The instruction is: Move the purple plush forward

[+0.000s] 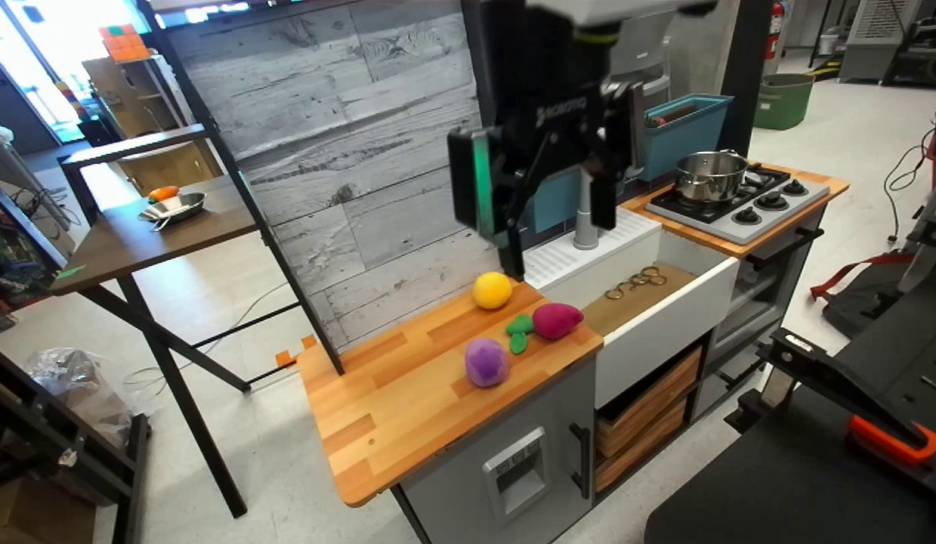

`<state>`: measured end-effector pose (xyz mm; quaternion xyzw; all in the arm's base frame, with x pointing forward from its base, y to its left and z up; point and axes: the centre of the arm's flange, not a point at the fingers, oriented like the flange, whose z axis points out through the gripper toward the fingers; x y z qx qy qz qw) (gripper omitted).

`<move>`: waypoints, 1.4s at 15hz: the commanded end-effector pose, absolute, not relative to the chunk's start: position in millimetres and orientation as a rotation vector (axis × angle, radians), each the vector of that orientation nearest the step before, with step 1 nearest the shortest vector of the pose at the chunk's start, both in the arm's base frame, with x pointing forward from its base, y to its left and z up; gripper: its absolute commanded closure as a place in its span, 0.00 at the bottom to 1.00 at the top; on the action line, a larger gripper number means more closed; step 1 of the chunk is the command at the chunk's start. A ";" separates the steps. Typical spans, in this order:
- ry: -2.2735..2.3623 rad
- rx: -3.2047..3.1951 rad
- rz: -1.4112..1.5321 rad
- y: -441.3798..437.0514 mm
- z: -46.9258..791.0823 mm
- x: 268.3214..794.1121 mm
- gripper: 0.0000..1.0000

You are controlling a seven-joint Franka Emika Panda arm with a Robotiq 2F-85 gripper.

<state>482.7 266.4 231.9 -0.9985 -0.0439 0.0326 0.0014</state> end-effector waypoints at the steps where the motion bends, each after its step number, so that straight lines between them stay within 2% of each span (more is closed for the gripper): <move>1: -0.121 -3.149 0.091 311.9 182.8 534.2 0.00; 12: 0.041 -3.257 0.128 303.0 69.1 592.0 0.00; 21: 0.101 -3.219 0.100 335.0 27.9 621.5 0.00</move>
